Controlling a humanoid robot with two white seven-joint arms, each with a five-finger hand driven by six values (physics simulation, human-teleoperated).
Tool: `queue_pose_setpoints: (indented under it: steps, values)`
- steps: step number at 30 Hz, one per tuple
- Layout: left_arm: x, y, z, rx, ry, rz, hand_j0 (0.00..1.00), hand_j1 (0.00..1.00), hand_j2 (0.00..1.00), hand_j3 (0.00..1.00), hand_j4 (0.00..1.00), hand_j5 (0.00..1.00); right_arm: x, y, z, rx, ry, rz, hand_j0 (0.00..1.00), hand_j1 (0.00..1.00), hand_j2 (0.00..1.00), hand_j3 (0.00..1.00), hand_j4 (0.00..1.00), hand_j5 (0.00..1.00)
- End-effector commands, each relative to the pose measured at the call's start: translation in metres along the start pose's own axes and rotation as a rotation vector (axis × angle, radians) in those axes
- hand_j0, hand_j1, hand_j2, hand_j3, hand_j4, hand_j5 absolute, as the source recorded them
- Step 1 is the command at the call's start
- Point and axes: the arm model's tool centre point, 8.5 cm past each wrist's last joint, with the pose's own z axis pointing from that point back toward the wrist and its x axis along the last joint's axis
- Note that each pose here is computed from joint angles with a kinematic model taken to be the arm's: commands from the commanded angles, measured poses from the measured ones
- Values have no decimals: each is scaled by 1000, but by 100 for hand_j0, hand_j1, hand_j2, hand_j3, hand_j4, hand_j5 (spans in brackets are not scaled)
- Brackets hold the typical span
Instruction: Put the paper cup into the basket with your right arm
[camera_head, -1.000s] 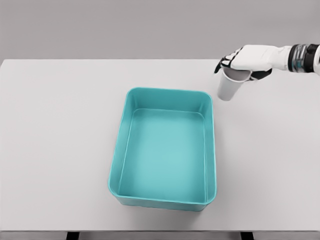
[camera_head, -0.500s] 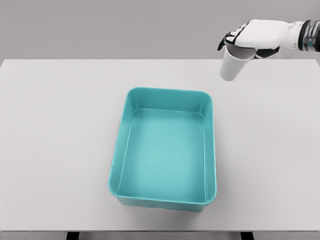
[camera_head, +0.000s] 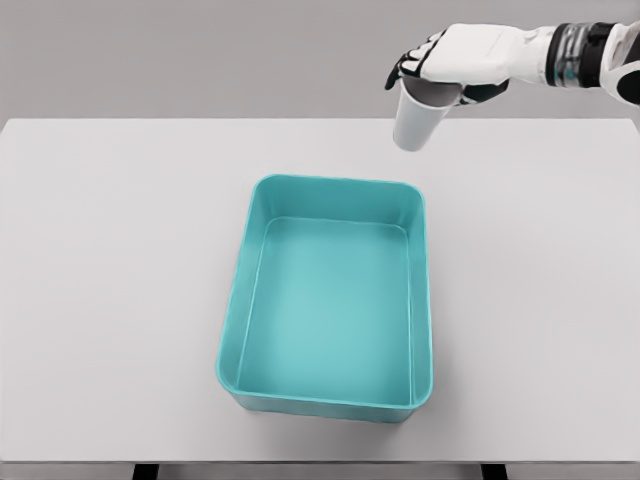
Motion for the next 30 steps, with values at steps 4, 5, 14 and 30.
queue_pose_setpoints:
  steps: [4, 5, 14, 30]
  values:
    - [0, 0, 0, -1, 0, 0, 100, 100, 100, 100, 100, 100, 17, -12, -25, -23, -57, 8, 63, 63, 63, 63, 63, 63]
    - [0, 0, 0, 0, 0, 0, 100, 100, 100, 100, 100, 100, 18, -13, -26, -24, -60, 9, 63, 63, 63, 63, 63, 63]
    - [0, 0, 0, 0, 0, 0, 100, 100, 100, 100, 100, 100, 34, -19, -44, -37, -109, 16, 63, 63, 63, 63, 63, 63]
    - [0, 0, 0, -1, 0, 0, 100, 100, 100, 100, 100, 100, 75, -21, -64, -60, -226, 35, 63, 63, 63, 63, 63, 63]
